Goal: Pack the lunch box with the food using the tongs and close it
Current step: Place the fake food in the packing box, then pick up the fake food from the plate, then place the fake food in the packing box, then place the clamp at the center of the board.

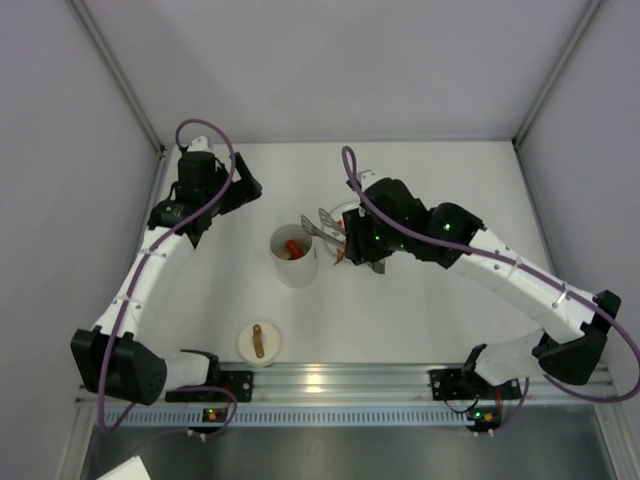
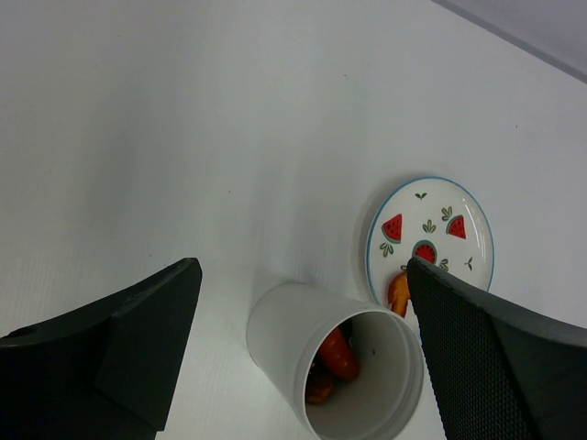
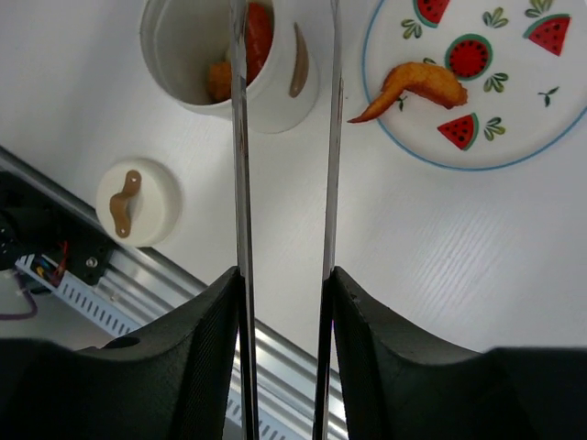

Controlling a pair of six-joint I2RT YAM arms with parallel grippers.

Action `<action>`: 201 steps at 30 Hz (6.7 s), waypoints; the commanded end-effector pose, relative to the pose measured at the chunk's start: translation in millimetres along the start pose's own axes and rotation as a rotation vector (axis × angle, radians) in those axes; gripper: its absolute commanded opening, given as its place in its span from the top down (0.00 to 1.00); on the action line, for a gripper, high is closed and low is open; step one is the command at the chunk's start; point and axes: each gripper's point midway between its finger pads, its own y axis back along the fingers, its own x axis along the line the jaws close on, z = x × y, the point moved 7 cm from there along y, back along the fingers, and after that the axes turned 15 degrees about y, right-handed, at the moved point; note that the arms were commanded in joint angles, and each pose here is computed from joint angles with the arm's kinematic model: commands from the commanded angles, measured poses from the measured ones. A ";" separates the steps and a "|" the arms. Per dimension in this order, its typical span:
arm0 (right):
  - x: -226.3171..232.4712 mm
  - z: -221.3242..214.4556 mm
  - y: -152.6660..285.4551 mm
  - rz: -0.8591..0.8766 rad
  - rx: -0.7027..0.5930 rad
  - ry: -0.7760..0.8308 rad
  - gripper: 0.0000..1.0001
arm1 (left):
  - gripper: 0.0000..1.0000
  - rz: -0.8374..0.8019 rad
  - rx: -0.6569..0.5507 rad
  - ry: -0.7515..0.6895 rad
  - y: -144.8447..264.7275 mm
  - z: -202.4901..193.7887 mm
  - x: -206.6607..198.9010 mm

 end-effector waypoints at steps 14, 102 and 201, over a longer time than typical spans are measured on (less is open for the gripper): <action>-45.3 -49.7 -9.0 -0.168 0.037 -0.171 0.57 | 0.01 -0.014 -0.030 0.002 6.1 6.4 -5.7; 17.0 41.4 5.3 0.064 -0.097 0.017 0.89 | 0.01 -0.004 -0.031 -0.001 5.0 5.9 -3.9; -236.1 -115.7 -99.6 -0.586 0.201 -0.556 0.24 | 0.01 -0.037 -0.037 -0.010 13.2 7.1 -6.8</action>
